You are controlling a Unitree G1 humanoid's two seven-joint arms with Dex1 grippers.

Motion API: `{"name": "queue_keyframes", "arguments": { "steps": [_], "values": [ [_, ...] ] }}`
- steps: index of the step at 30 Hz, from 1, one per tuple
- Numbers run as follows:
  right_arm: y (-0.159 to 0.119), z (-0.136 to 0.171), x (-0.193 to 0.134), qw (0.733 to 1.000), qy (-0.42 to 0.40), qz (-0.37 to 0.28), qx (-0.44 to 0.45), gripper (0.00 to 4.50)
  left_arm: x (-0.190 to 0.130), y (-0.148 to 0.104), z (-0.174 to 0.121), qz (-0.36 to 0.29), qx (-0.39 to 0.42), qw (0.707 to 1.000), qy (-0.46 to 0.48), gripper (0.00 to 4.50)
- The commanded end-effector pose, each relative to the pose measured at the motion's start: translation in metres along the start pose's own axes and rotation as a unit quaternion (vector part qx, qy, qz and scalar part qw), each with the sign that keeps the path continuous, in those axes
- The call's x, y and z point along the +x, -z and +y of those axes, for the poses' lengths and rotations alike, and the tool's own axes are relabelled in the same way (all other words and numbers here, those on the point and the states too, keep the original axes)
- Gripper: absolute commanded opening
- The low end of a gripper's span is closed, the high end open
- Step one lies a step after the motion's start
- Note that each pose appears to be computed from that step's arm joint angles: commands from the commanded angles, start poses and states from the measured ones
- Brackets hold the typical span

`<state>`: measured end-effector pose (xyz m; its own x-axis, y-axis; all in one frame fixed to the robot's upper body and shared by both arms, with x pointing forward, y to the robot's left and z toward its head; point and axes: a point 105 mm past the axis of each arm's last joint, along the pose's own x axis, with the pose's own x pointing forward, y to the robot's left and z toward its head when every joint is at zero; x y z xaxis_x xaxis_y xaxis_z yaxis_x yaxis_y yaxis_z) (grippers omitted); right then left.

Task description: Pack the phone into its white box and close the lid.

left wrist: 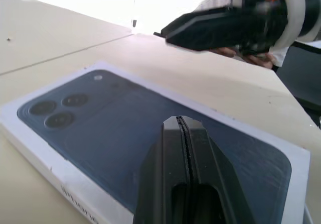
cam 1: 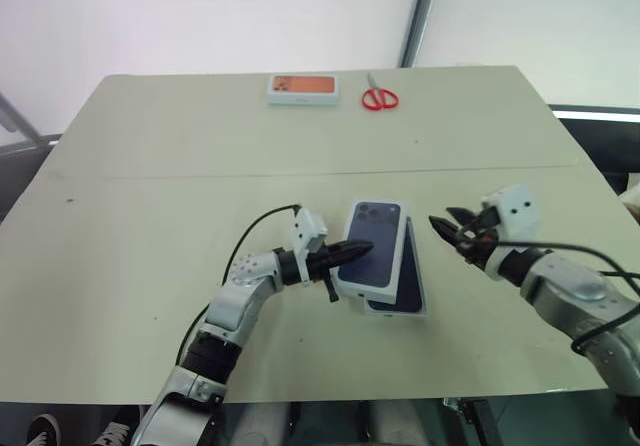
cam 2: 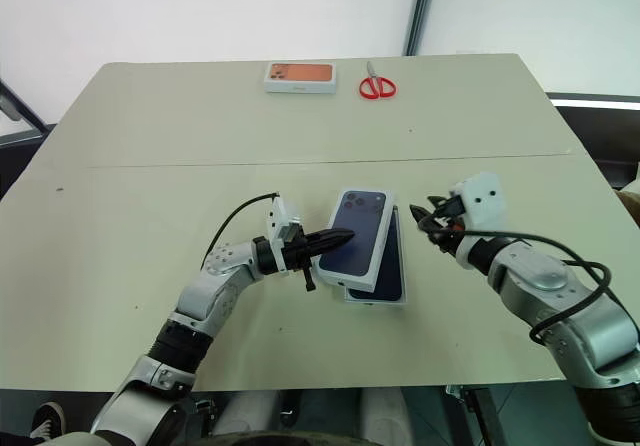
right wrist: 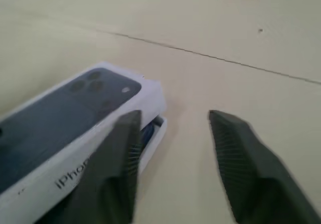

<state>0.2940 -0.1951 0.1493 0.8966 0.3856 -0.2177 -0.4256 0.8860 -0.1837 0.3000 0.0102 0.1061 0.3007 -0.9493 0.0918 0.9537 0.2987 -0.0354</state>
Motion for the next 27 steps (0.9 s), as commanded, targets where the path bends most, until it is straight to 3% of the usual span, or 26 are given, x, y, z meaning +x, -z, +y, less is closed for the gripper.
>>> {"name": "queue_keyframes", "arguments": {
  "steps": [1, 6, 11, 16, 27],
  "values": [
    [-0.008, 0.004, 0.002, 0.998, -0.009, -0.017, -0.055, 0.02, -0.007, -0.014, 0.005, -0.019, 0.014, 1.0, -0.01, 0.0],
    [0.002, 0.008, 0.004, 0.994, -0.02, -0.002, -0.107, 0.02, -0.03, -0.02, 0.03, -0.002, 0.033, 0.997, -0.072, 0.0],
    [0.005, 0.024, 0.007, 0.992, -0.053, -0.005, -0.118, 0.02, -0.048, -0.007, 0.053, 0.051, 0.032, 0.991, -0.124, 0.0],
    [0.011, 0.029, 0.011, 0.988, -0.059, 0.004, -0.141, 0.02, -0.041, 0.014, 0.05, 0.094, 0.022, 0.988, -0.117, 0.0],
    [0.009, 0.028, 0.01, 0.985, -0.06, 0.006, -0.163, 0.02, -0.009, 0.028, 0.03, 0.119, -0.012, 0.991, -0.059, 0.0]
  ]
}}
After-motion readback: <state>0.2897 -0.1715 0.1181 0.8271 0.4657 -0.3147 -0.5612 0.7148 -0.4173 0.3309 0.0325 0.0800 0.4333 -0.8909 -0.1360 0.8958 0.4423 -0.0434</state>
